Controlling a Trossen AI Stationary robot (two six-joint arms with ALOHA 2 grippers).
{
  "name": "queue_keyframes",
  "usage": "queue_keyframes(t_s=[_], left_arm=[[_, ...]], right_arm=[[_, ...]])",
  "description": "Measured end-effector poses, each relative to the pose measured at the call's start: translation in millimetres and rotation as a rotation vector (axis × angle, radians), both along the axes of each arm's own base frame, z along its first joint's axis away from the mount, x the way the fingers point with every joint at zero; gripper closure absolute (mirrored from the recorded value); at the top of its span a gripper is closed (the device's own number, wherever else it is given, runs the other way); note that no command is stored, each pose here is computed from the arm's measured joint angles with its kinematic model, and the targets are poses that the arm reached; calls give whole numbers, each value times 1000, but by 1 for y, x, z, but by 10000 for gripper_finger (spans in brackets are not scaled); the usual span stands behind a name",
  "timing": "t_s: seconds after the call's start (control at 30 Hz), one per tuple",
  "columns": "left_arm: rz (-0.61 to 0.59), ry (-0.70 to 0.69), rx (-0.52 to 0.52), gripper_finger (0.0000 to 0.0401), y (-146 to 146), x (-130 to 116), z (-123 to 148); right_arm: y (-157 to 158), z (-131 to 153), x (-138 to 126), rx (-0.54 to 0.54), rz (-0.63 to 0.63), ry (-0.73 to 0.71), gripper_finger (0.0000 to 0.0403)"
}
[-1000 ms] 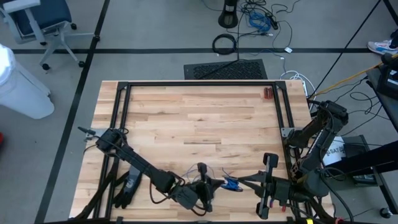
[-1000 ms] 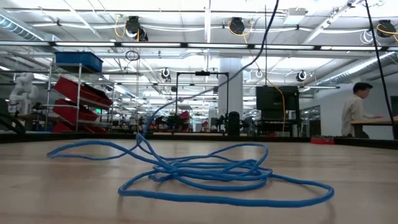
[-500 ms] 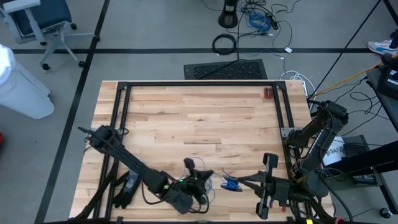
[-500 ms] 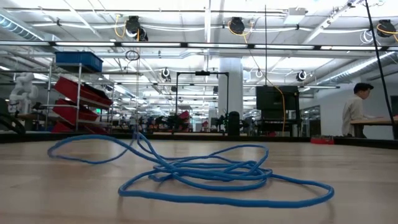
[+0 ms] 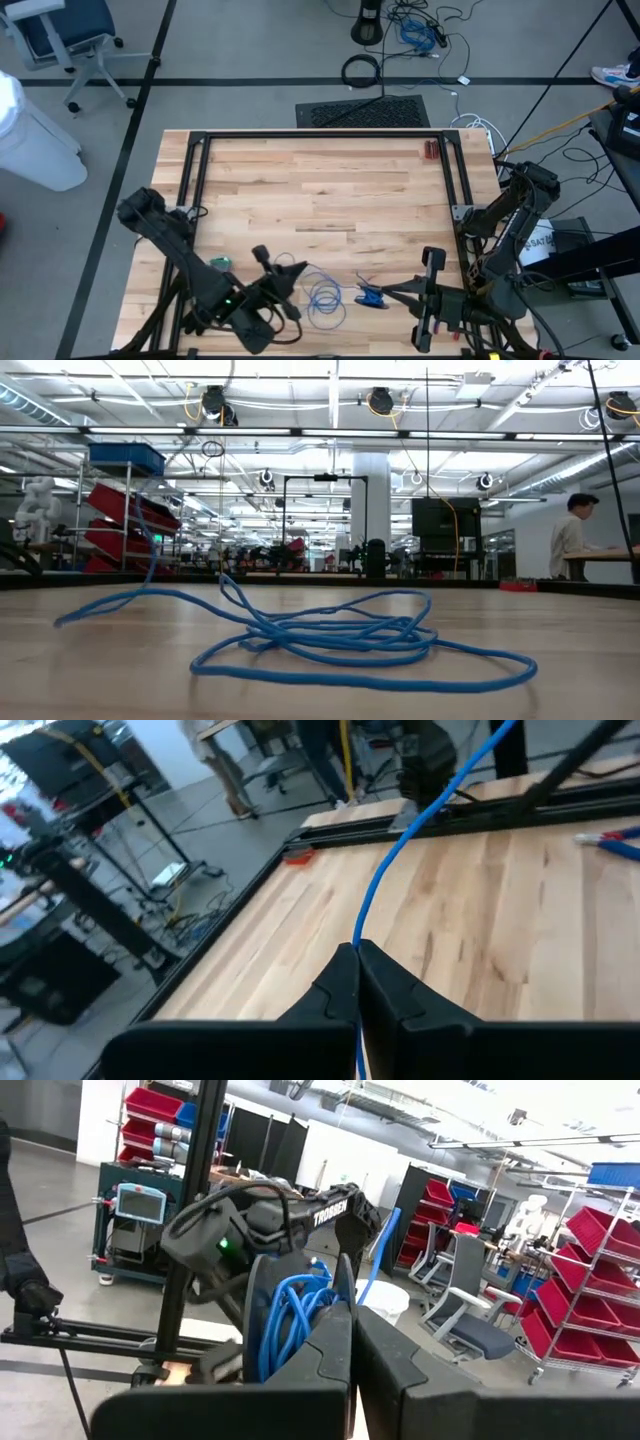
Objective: Coil cords
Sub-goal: Coil the blue wire onto the spool
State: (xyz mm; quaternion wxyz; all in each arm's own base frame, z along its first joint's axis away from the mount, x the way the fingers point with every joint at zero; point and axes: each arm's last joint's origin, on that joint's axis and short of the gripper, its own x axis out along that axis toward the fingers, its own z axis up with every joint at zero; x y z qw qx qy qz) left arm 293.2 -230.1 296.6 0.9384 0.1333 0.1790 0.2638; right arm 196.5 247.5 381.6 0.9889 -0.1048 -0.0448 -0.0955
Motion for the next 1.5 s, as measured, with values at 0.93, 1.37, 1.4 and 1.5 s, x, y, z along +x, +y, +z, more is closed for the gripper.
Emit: queue_keyframes(t_s=[0.93, 1.37, 1.4, 1.5], left_arm=[[-59, -223, -176, 400, -22, -48, 44], [-102, -266, -191, 400, -14, -22, 62], [-108, -260, -198, 400, -11, -19, 62], [-119, -252, -223, 400, -2, -9, 62]], right_arm=[[-28, -32, 42, -106, 76, 205, 403], [-39, -50, 63, -95, -79, 250, 403], [-40, -51, 65, -90, -86, 252, 403], [-44, -55, 71, -76, -107, 257, 403]])
